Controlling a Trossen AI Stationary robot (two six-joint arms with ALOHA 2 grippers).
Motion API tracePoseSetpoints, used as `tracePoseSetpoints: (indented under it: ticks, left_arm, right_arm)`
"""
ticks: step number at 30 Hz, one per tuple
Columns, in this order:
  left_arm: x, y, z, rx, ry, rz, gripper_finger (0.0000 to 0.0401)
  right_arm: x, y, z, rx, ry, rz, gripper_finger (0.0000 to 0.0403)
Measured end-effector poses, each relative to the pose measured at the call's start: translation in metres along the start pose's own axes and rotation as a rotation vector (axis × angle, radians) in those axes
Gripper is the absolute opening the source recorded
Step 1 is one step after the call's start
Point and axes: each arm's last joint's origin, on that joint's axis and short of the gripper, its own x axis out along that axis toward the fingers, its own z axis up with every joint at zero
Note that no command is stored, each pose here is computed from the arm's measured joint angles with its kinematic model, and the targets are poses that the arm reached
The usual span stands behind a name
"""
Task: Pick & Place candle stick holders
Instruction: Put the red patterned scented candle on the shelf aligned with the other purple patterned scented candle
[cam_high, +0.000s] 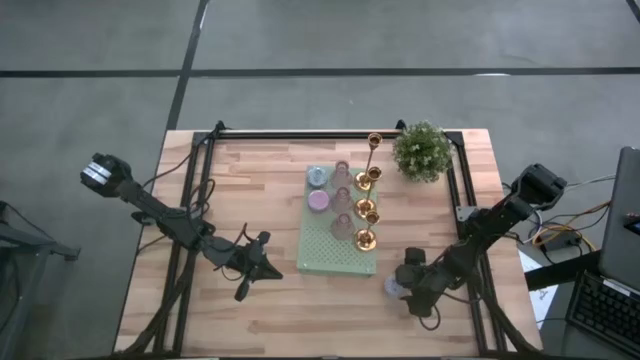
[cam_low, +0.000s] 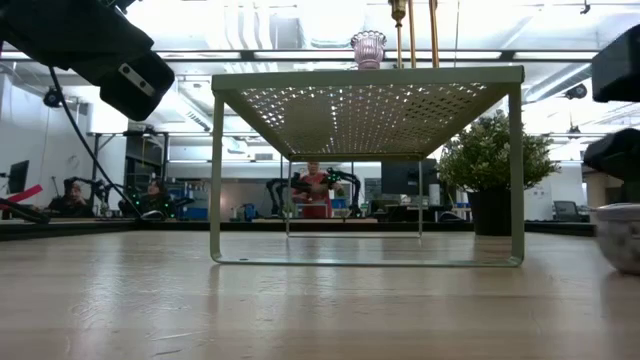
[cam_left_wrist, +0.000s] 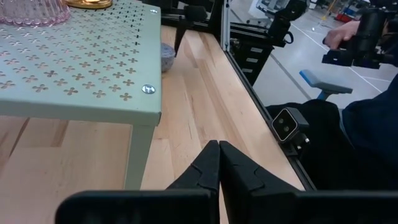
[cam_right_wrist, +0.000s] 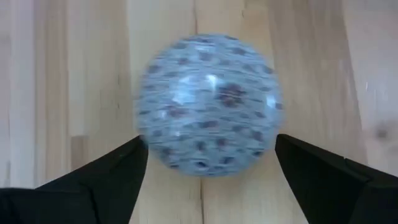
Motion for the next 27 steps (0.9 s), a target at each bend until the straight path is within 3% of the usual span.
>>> tracePoseSetpoints:
  ticks: [14, 27]
  left_arm:
    - [0.0, 0.0, 0.0, 0.001, 0.004, 0.002, 0.0007]
    - [0.0, 0.0, -0.001, 0.001, 0.006, 0.003, 0.0008]
  right_arm:
    - [0.025, 0.026, 0.016, -0.169, 0.007, -0.048, 0.0292]
    - [0.039, 0.059, 0.042, -0.219, -0.023, -0.018, 0.0252]
